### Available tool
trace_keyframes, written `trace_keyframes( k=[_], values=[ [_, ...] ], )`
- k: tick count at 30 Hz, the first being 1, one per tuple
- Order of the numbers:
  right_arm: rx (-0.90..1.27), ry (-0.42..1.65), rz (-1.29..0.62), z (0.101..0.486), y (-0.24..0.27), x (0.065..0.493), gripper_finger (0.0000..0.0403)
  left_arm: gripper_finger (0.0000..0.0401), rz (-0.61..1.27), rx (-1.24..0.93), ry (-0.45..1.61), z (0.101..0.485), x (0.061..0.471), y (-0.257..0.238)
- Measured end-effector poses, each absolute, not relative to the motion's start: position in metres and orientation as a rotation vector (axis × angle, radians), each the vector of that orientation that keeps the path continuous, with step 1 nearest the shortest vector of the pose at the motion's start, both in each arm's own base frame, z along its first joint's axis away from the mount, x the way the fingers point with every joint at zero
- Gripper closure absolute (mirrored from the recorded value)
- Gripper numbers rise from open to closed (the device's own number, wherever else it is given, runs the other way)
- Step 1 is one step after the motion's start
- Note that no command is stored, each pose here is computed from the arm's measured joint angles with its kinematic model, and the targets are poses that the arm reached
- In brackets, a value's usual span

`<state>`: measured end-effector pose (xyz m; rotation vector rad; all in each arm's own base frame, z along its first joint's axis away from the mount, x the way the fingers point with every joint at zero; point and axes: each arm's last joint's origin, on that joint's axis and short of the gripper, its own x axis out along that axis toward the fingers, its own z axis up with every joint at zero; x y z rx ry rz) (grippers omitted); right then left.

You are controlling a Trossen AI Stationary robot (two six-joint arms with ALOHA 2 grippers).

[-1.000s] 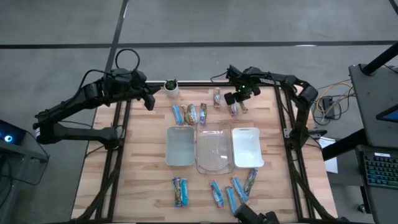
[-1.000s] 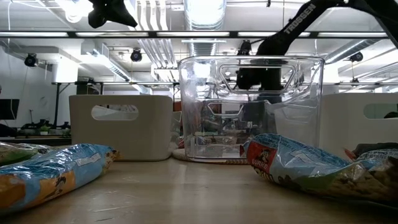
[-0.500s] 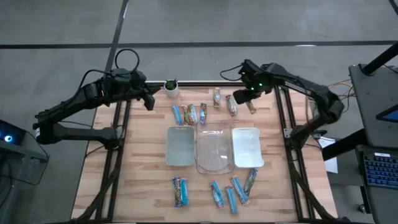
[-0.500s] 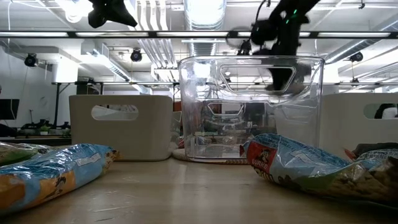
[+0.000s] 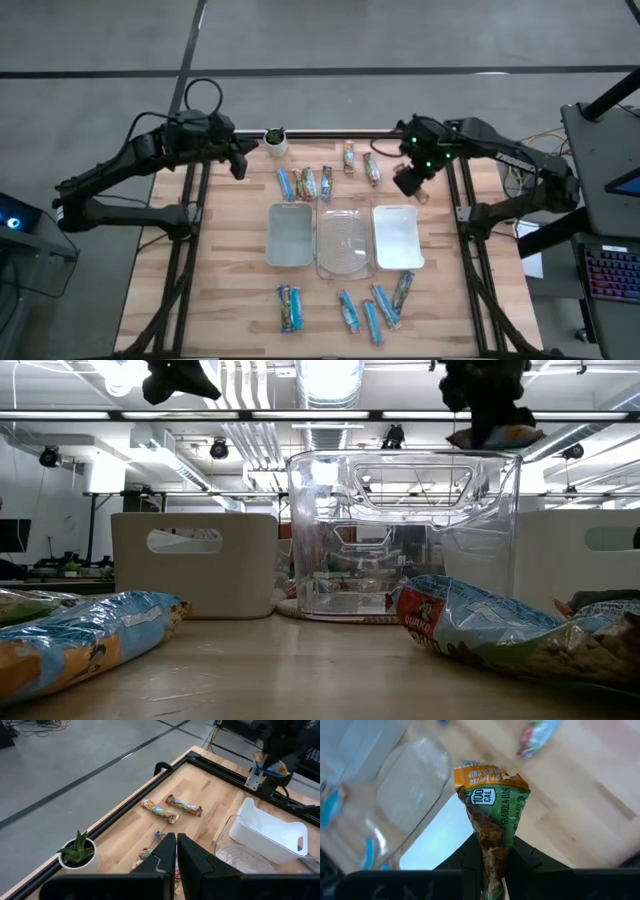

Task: Pick and place Granola Bars by type
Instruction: Put the yellow granola bar into the white bin

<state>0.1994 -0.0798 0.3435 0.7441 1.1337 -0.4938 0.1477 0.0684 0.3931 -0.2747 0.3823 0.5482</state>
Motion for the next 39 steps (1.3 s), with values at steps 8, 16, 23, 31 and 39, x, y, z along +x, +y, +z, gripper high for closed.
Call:
trace_keyframes(
  k=[8, 16, 23, 31, 39],
  values=[
    [0.559, 1.291, -0.302, 0.329, -0.060, 0.219, 0.0356, 0.0401, 0.544, -0.270, 0.377, 0.394, 0.146, 0.068],
    [0.406, 1.458, -0.163, 0.300, -0.049, 0.248, 0.0356, 0.0401, 0.539, -0.262, 0.377, 0.395, 0.145, 0.067],
    [0.306, 1.565, -0.078, 0.276, -0.042, 0.268, 0.0356, 0.0401, 0.537, -0.258, 0.378, 0.394, 0.145, 0.067],
    [0.211, 1.560, -0.011, 0.268, -0.030, 0.280, 0.0356, 0.0401, 0.537, -0.258, 0.378, 0.394, 0.145, 0.067],
    [0.161, 1.506, 0.037, 0.272, -0.013, 0.281, 0.0356, 0.0401, 0.537, -0.258, 0.378, 0.394, 0.145, 0.067]
  ],
)
